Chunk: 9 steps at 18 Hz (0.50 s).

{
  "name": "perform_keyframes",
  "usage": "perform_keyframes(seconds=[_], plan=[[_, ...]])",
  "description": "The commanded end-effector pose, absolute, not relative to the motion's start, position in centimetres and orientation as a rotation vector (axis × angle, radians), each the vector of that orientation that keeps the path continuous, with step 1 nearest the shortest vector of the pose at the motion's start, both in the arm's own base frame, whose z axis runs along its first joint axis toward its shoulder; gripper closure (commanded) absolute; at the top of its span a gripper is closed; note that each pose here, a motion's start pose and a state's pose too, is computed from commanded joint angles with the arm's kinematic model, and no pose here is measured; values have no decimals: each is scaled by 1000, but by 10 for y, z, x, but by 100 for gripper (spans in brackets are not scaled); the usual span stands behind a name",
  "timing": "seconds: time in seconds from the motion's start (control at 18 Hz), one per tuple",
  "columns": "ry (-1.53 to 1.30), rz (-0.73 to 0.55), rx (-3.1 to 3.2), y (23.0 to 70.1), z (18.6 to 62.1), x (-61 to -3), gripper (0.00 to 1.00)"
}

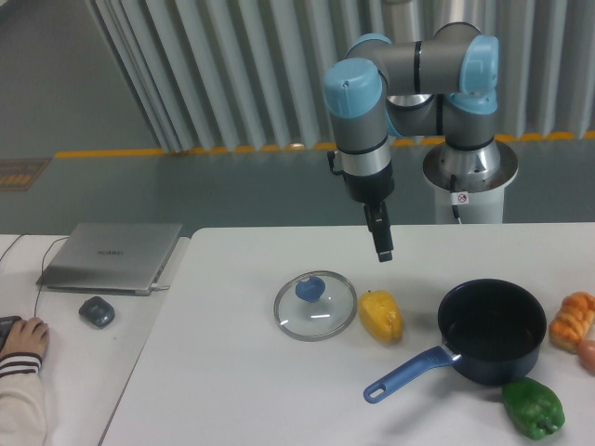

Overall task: Pick up the egg
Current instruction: 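Move the gripper across the table toward the brown egg beside the bread roll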

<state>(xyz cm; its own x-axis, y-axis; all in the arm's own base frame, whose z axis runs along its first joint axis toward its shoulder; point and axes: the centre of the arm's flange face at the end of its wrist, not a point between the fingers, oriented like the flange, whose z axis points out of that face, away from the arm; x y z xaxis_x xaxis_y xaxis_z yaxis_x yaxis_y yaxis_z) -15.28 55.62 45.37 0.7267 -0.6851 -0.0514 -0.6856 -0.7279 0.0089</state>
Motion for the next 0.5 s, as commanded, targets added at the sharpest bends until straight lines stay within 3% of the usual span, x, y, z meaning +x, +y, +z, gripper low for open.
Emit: perform_keyframes(seconds=[0.5], plan=[[1111,58,-2914,548,451,-156,0]])
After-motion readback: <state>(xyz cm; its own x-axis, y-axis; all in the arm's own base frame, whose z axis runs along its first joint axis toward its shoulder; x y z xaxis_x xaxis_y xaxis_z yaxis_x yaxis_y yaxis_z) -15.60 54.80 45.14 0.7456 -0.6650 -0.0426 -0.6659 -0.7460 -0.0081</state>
